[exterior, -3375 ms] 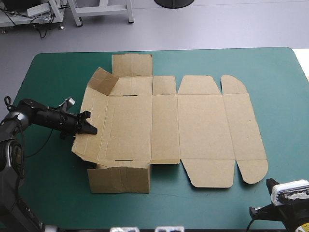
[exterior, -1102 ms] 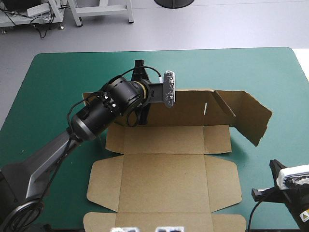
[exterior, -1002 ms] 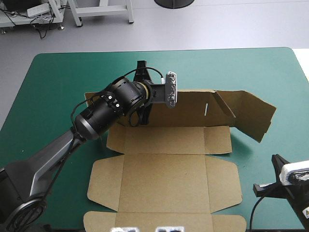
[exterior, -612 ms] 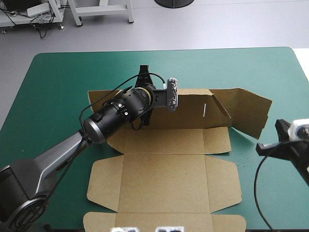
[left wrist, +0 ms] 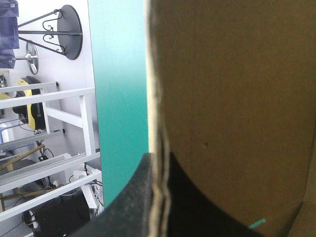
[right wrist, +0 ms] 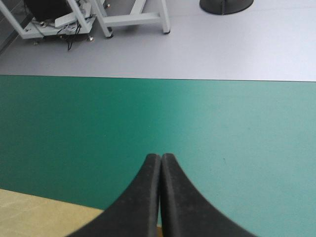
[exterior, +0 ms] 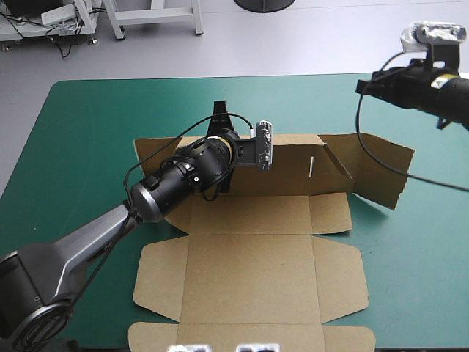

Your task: Fold the box

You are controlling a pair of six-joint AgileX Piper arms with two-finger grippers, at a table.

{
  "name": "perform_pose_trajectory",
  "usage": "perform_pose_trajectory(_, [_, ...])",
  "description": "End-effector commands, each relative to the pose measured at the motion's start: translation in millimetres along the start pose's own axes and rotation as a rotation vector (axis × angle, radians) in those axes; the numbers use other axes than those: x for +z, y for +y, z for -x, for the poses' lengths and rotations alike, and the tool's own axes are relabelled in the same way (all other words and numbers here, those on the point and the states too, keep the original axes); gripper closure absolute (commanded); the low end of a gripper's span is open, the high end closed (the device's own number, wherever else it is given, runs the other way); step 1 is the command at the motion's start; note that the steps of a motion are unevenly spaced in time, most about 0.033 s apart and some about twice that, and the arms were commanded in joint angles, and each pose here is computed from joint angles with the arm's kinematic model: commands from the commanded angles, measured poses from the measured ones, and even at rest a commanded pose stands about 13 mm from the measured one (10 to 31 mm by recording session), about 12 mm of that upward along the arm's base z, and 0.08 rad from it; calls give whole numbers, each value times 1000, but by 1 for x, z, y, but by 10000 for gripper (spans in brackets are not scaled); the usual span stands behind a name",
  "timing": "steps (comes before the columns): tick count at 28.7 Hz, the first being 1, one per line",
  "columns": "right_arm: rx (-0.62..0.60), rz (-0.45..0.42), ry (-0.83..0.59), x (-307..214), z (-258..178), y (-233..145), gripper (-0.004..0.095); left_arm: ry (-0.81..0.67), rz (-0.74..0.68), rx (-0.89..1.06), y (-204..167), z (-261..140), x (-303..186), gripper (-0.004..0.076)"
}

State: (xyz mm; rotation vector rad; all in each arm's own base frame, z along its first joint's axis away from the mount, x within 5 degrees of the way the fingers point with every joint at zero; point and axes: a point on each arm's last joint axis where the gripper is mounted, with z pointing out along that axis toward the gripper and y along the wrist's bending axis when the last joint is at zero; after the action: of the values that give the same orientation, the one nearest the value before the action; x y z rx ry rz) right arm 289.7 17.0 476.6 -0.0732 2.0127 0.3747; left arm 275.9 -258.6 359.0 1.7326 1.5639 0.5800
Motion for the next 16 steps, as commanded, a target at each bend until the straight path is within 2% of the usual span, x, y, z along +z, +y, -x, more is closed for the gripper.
perform_pose_trajectory(1, [15, 66, 44, 21, 28, -4, 921, -95, 85, -46, 14, 6, -25, 734])
perform_pose_trajectory(6, [35, 80, 212, 64, 28, -31, 921, -83, 100, -28, 15, 5, -25, 734])
perform_pose_trajectory(12, [29, 33, 347, 92, 12, -63, 921, -79, 109, -19, 16, 5, -25, 734])
perform_pose_trajectory(16, [46, 45, 366, 103, 7, -74, 921, -77, 112, -16, 17, 5, -25, 734])
